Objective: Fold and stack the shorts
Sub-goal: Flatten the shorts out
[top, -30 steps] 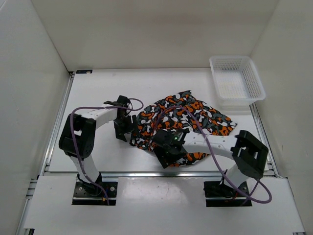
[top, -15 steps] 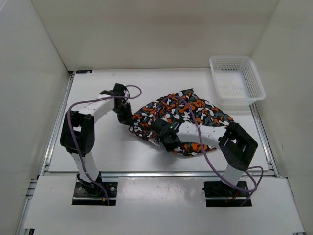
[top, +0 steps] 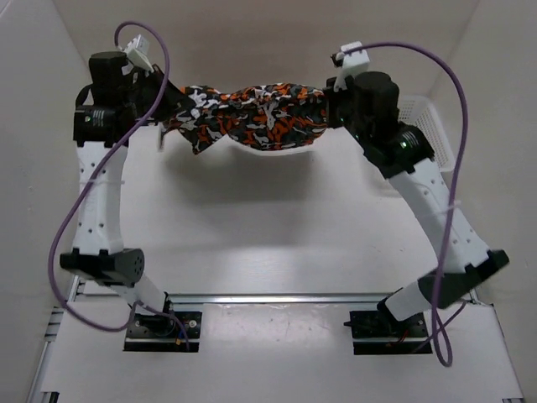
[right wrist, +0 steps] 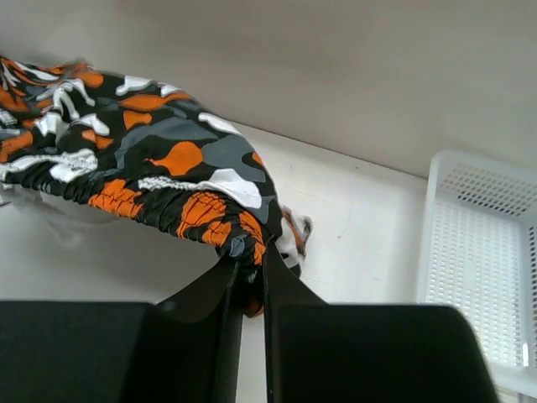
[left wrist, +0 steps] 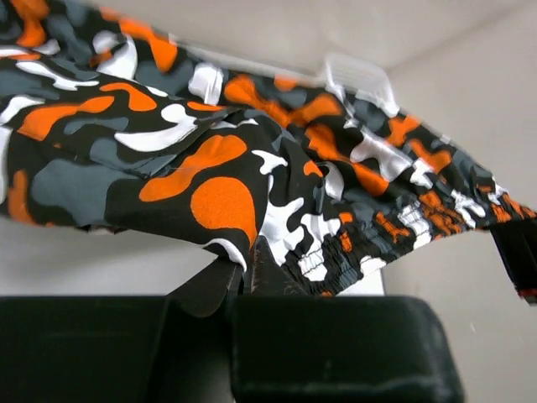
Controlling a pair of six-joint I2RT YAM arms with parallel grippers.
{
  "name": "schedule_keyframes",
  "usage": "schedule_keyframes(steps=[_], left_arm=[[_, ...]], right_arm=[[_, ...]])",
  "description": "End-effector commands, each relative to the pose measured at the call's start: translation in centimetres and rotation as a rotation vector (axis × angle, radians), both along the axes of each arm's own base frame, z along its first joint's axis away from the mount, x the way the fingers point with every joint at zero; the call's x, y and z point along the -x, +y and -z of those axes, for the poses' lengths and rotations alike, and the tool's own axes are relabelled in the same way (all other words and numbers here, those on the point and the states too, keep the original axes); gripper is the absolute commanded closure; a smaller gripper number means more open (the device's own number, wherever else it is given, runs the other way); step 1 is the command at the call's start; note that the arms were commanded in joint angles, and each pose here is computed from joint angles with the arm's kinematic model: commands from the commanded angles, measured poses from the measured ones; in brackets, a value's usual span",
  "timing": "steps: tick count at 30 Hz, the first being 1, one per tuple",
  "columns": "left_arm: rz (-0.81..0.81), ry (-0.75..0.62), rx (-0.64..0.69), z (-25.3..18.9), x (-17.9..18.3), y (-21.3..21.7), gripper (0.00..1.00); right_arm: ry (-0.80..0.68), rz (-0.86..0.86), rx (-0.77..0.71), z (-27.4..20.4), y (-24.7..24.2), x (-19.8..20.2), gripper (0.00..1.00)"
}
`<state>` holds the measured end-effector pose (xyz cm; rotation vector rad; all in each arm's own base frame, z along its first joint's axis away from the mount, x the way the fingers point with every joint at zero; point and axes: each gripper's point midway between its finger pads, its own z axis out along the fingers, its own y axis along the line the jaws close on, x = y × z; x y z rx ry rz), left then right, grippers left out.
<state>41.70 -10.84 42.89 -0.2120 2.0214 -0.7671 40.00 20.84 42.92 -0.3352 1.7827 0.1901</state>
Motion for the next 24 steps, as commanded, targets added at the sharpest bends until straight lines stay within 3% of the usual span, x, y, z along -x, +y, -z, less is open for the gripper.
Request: schedule_keyframes(steps=[1,2,3,4,5,6,7,9,10,11,14,17,18,21,24], left_arm=[[0.034,0.042,0.014,0.4,4.3,-1.1,0.90],[0.049,0.088,0.020,2.3,5.8,-1.7,0.90],[0.068,0.086,0.029,2.9,6.3,-2.6,0.90],[0.088,0.105,0.040,4.0,7.0,-3.5,0.90],[0.145,0.194,0.032,7.9,8.5,-6.0,0.90],[0.164,0.210,0.056,8.5,9.9,-7.4,0.88],[0.181,0.220,0.057,9.6,10.3,-8.9,0.60],[0.308,0.344,0.025,14.4,13.4,-13.9,0.18],[0.337,0.374,0.002,15.7,14.0,-15.1,0.07],[0.365,0.399,-0.025,16.7,14.8,-16.3,0.06],[0.321,0.426,-0.070,18.0,14.1,-15.5,0.09],[0.188,0.375,-0.098,16.6,11.7,-11.5,0.19],[0.108,0.383,-0.107,16.5,10.7,-8.9,0.29],[-0.069,0.430,-0.134,17.8,8.6,-2.2,0.44],[-0.231,0.519,-0.146,20.7,7.9,3.8,0.47]], right_arm=[[-0.076,-0.022,0.073,-0.2,-2.2,1.9,0.99],[-0.113,-0.003,0.032,-0.8,-3.1,2.3,0.99],[-0.039,0.046,0.057,3.2,-4.3,1.7,0.97],[0.001,0.094,0.054,5.0,-5.6,1.5,0.67],[0.026,0.134,0.033,6.5,-6.7,1.1,0.42],[0.090,0.218,-0.028,8.7,-9.3,0.2,0.19],[0.170,0.248,-0.052,12.0,-10.7,0.1,0.05],[0.314,0.359,-0.190,16.0,-14.5,-0.3,0.03],[0.355,0.358,-0.242,16.7,-14.9,0.0,0.01],[0.421,0.364,-0.283,18.2,-15.5,0.3,0.01],[0.501,0.388,-0.322,19.9,-15.4,1.4,0.09],[0.598,0.199,-0.342,21.3,-9.6,4.0,0.20],[0.611,0.158,-0.334,21.5,-7.9,5.0,0.23],[0.691,-0.008,-0.235,24.1,-1.4,9.3,0.27],[0.767,-0.146,-0.150,26.7,3.7,13.8,0.25]])
